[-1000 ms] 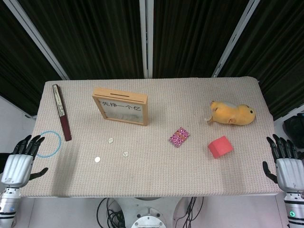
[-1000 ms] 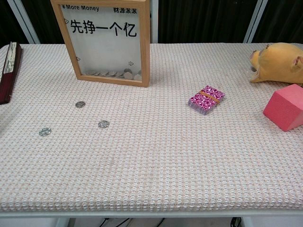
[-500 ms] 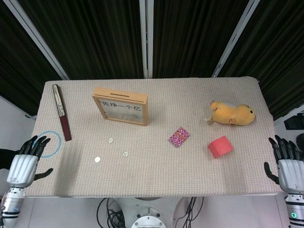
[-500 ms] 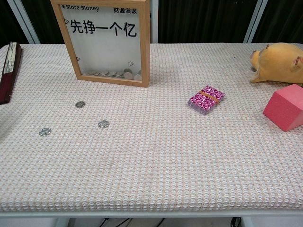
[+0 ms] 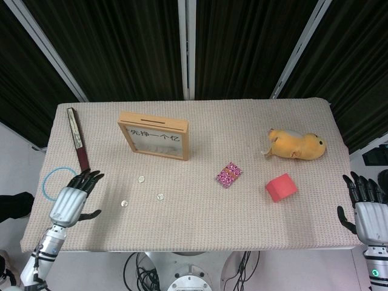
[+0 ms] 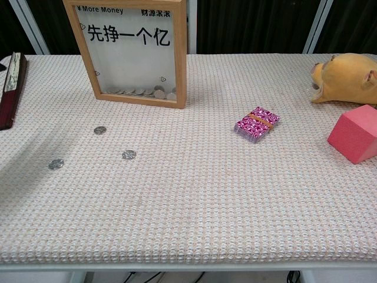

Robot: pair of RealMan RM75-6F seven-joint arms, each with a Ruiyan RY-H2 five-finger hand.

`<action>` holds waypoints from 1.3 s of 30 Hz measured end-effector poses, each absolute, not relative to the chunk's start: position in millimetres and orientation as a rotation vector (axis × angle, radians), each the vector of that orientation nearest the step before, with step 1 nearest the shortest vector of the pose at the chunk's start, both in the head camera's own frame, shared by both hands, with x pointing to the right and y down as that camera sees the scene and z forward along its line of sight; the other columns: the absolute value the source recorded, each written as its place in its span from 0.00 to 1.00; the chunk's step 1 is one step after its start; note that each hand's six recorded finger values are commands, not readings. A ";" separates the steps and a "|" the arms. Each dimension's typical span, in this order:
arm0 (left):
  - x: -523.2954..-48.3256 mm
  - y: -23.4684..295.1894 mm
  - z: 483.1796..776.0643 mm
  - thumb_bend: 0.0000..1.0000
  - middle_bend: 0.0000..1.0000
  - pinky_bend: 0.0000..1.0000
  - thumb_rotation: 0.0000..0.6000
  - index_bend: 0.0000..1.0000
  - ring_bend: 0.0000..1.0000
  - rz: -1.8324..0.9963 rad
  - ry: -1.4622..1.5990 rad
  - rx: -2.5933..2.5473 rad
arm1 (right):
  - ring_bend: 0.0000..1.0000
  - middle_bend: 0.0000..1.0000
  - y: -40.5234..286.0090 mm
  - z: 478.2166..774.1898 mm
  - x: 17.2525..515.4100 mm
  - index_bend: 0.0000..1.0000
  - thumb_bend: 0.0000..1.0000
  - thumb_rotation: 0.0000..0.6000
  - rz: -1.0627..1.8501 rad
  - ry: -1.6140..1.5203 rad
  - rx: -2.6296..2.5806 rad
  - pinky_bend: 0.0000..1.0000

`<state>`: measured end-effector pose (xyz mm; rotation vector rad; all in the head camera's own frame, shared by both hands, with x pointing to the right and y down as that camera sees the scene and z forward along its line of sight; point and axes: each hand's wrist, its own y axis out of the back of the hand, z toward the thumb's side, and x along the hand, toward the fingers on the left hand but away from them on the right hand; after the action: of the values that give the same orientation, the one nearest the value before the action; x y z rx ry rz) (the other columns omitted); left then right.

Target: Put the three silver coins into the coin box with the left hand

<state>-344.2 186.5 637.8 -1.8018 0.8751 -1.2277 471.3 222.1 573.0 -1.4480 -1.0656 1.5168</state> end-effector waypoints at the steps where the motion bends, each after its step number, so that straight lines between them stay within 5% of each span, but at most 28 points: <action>1: -337.1 183.3 641.4 0.04 0.12 0.21 1.00 0.17 0.05 -1.213 0.871 -1.817 | 0.00 0.00 222.1 572.8 471.5 0.00 0.39 1.00 1.517 -1.067 -1.448 0.00; 15: -264.5 156.8 699.9 0.10 0.19 0.24 1.00 0.28 0.09 -1.141 0.786 -1.916 | 0.00 0.00 221.0 567.3 477.6 0.00 0.38 1.00 1.492 -1.126 -1.448 0.00; 26: -266.4 142.3 731.0 0.23 0.20 0.23 1.00 0.31 0.10 -1.243 0.773 -1.879 | 0.00 0.00 218.5 563.3 480.4 0.00 0.38 1.00 1.446 -1.164 -1.441 0.00; 39: -256.5 141.8 748.9 0.25 0.20 0.23 1.00 0.31 0.10 -1.254 0.776 -1.908 | 0.00 0.00 219.4 564.2 480.4 0.00 0.38 1.00 1.454 -1.158 -1.443 0.00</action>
<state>-256.5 141.8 748.9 -1.9081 0.7759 -1.2539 480.4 219.4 564.2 -1.4429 -1.1580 1.4543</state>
